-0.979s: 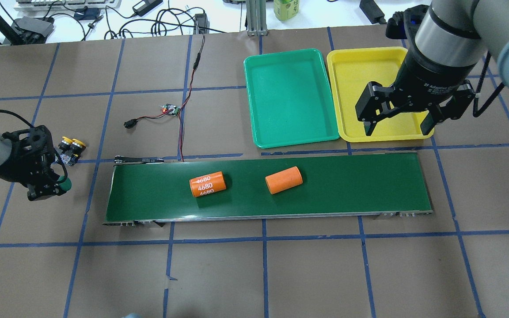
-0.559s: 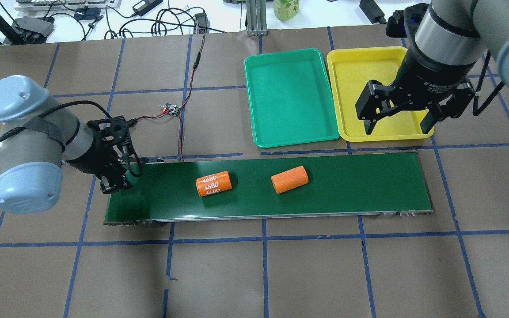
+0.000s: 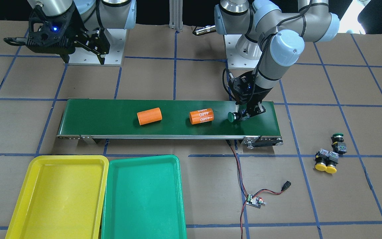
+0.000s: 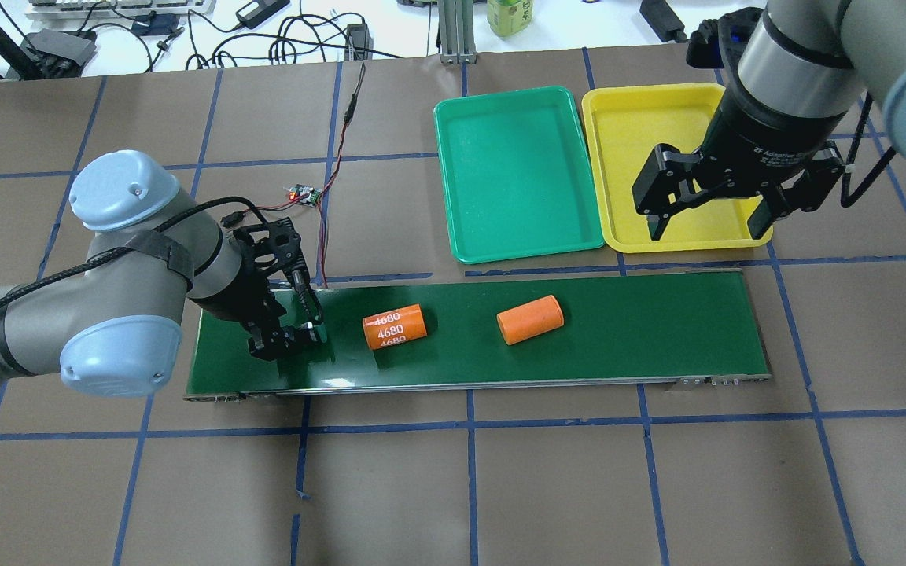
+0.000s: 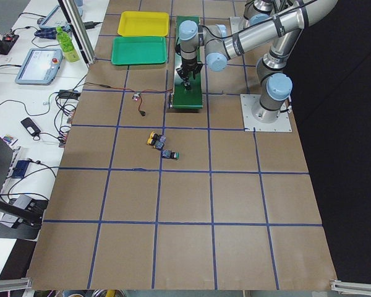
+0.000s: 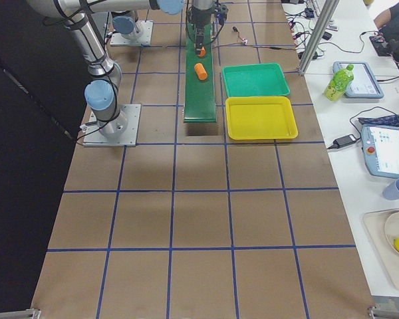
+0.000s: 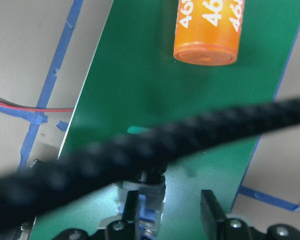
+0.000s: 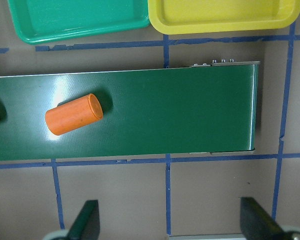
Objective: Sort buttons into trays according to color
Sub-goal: 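Place the green-capped button on the belt and withdraw left gripper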
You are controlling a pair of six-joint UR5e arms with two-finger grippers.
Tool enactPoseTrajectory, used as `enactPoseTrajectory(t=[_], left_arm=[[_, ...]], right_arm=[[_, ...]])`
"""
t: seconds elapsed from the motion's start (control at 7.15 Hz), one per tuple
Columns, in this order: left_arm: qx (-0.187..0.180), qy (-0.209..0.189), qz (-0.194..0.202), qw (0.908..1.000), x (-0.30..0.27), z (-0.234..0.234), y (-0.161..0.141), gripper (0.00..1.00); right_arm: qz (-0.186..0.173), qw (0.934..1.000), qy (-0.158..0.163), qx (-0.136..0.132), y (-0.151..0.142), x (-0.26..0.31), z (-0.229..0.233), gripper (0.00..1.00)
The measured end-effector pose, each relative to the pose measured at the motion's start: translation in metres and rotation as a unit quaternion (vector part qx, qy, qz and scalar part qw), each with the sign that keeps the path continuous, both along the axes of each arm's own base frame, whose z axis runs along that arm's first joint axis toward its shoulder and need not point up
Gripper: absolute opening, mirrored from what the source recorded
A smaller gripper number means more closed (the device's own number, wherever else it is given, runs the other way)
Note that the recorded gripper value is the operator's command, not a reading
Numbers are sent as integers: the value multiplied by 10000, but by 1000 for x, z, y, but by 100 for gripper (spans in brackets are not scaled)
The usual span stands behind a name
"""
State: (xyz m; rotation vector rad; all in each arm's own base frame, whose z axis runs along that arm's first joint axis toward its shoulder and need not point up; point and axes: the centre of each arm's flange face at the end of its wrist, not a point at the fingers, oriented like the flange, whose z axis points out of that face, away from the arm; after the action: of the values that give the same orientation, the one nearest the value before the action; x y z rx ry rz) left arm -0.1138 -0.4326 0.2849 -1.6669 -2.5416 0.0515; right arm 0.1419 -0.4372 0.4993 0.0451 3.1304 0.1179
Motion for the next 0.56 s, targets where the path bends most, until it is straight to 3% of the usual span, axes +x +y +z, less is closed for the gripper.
enactPoseTrajectory(t=[0.28, 0.56], left_arm=[[-102, -16, 369, 9993, 31, 28, -18, 100], [-148, -12, 1478, 9889, 144, 55, -60, 100]], right_arm=[[-1, 10000, 0, 20, 0, 0, 0, 100], [1, 10000, 4, 39, 1, 0, -1, 100]])
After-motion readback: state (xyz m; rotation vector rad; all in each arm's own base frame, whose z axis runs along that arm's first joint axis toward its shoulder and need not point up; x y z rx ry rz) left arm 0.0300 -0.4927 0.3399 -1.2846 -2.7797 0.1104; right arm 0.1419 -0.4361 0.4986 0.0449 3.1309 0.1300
